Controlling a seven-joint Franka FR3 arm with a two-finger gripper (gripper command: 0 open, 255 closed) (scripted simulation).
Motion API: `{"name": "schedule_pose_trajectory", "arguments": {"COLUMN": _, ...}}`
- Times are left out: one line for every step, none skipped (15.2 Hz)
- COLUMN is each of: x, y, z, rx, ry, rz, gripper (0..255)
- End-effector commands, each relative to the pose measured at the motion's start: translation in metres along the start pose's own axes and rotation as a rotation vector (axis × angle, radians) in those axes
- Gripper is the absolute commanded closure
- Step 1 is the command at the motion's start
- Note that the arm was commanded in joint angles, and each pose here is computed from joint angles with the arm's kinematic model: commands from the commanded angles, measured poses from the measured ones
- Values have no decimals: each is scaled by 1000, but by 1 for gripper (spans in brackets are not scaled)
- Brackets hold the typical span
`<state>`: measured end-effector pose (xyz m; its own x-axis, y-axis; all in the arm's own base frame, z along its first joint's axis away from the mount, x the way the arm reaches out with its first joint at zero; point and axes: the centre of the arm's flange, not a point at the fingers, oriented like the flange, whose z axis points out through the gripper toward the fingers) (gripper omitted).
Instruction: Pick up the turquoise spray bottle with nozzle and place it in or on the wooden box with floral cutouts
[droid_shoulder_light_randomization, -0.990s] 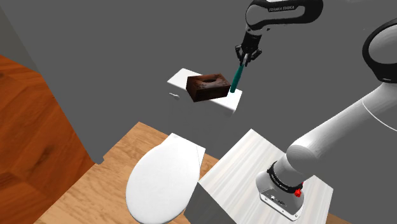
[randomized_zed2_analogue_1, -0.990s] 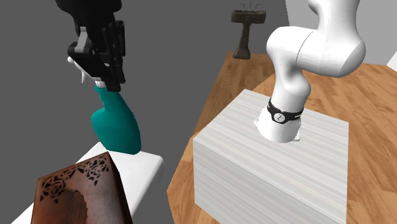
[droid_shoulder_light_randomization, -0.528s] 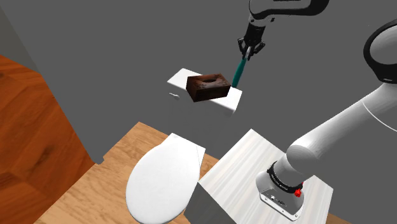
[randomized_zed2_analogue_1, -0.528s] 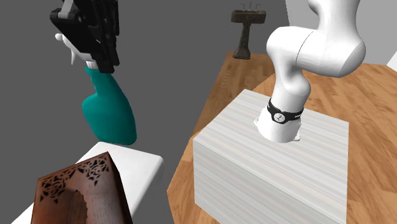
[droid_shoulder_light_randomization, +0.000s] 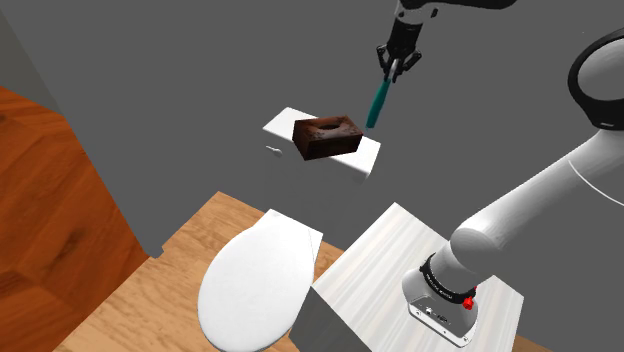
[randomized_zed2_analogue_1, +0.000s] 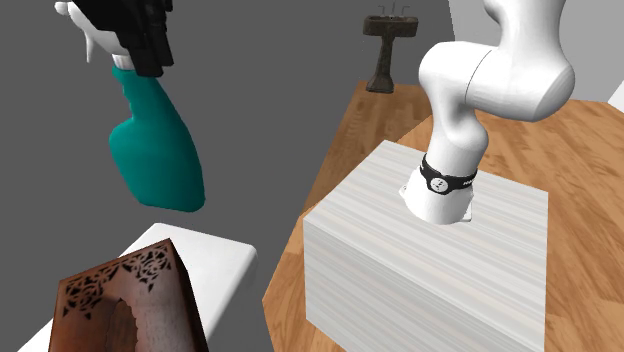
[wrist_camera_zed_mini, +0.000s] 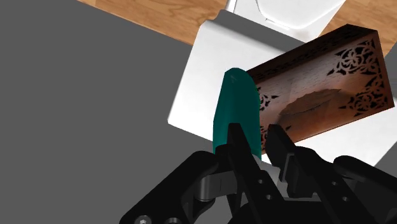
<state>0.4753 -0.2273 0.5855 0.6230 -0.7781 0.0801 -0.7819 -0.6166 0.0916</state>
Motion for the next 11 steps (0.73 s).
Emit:
{"name": "schedule_pose_trajectory", "arguments": {"x": 8, "y": -15, "z": -12, "rx": 0, "ry": 0, "rz": 0, "gripper": 255}}
{"name": "schedule_pose_trajectory", "arguments": {"x": 13, "y": -25, "z": -20, "rx": 0, "ry": 0, "rz": 0, "gripper": 255}}
{"name": "schedule_pose_trajectory", "arguments": {"x": 17, "y": -35, "z": -27, "rx": 0, "ry": 0, "rz": 0, "gripper": 255}}
{"name": "schedule_pose_trajectory", "arguments": {"x": 22, "y": -45, "z": -34, "rx": 0, "ry": 0, "rz": 0, "gripper": 255}}
{"name": "schedule_pose_trajectory", "arguments": {"x": 27, "y": -55, "z": -41, "rx": 0, "ry": 0, "rz": 0, "gripper": 255}}
{"name": "schedule_pose_trajectory", "arguments": {"x": 31, "y": -66, "z": -48, "rx": 0, "ry": 0, "rz": 0, "gripper": 255}}
{"name": "schedule_pose_trajectory", "arguments": {"x": 36, "y": -76, "z": -55, "rx": 0, "ry": 0, "rz": 0, "gripper": 255}}
{"name": "schedule_pose_trajectory", "arguments": {"x": 41, "y": -86, "z": -62, "rx": 0, "ry": 0, "rz": 0, "gripper": 255}}
{"name": "schedule_pose_trajectory", "arguments": {"x": 45, "y": -96, "z": -69, "rx": 0, "ry": 0, "rz": 0, "gripper": 255}}
{"name": "schedule_pose_trajectory", "arguments": {"x": 50, "y": -106, "z": -76, "rx": 0, "ry": 0, "rz": 0, "gripper": 255}}
{"name": "schedule_pose_trajectory", "arguments": {"x": 55, "y": -116, "z": -83, "rx": 0, "ry": 0, "rz": 0, "gripper": 255}}
